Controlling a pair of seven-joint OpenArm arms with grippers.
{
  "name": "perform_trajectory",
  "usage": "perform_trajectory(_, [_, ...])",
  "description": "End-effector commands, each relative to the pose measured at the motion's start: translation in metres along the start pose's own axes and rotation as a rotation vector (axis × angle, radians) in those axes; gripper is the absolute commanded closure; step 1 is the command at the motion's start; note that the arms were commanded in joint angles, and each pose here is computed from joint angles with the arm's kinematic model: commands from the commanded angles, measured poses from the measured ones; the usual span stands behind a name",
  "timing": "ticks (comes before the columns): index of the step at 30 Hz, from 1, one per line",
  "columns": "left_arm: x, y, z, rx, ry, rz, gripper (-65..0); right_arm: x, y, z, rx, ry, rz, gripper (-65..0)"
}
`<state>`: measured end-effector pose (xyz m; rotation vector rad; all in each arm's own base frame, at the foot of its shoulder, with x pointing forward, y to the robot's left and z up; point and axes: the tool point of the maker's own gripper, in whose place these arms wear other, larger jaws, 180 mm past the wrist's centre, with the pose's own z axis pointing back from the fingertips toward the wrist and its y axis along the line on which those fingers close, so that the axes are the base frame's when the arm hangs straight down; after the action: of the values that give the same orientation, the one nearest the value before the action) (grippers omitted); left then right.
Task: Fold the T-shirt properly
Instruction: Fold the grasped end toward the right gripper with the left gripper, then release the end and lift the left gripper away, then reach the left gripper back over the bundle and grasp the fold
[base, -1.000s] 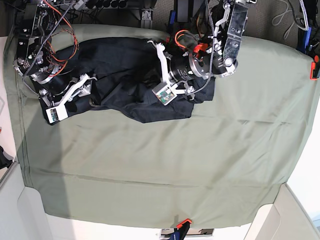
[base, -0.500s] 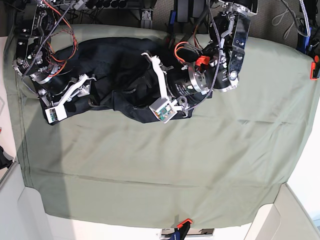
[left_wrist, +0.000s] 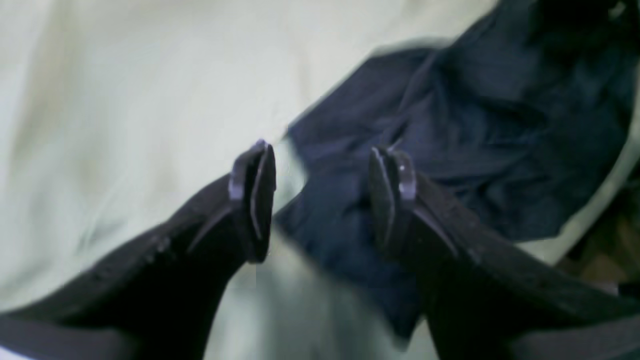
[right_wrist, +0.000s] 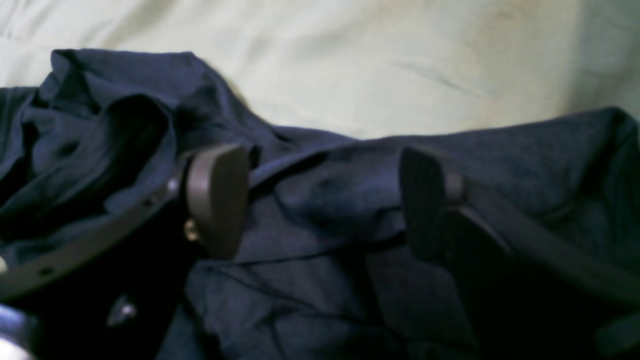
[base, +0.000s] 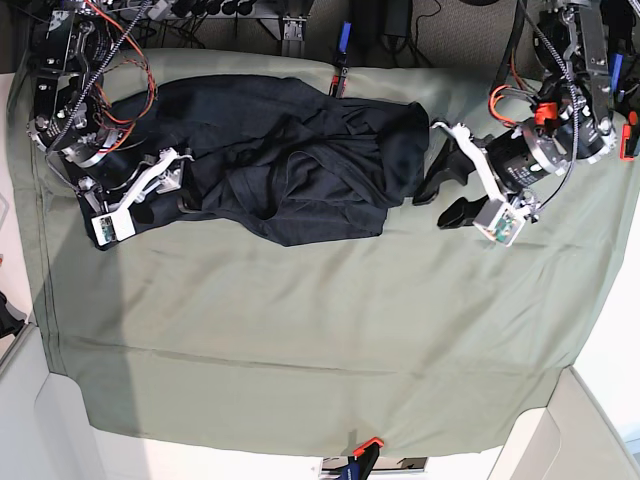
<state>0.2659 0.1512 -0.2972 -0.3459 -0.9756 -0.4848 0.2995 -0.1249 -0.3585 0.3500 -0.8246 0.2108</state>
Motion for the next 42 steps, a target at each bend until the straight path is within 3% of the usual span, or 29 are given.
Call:
perform_trajectory(1, [0.012,0.003,0.009,0.001,-0.056,0.003,-32.9,0.015,0.0,0.003,0.006,-0.054,0.007,-45.3])
perform_trajectory(4, [-0.001,0.009,0.026,0.015,-0.055,0.081,-32.9,0.015,0.0,0.003,0.005,-0.051,0.008,-45.3])
perform_trajectory(16, [-0.079,-0.005,0.043,0.004,0.138,0.231,-32.8,0.015,0.0,0.003,0.005,-0.049,0.007,-45.3])
perform_trajectory(22, [-0.088,-0.017,0.039,-0.056,0.133,0.326,-32.8,0.015,0.0,0.003,0.006,-0.05,0.007,-45.3])
perform_trajectory(31, [-0.109,-0.047,0.009,-0.138,0.188,0.314,-32.8,0.016,0.002,0.003,0.014,-0.056,0.001,-45.3])
perform_trajectory(42, [-0.063,-0.036,-0.017,-0.156,0.082,0.247,-32.8,0.013,0.002,0.002,0.013,-0.041,0.001,-45.3])
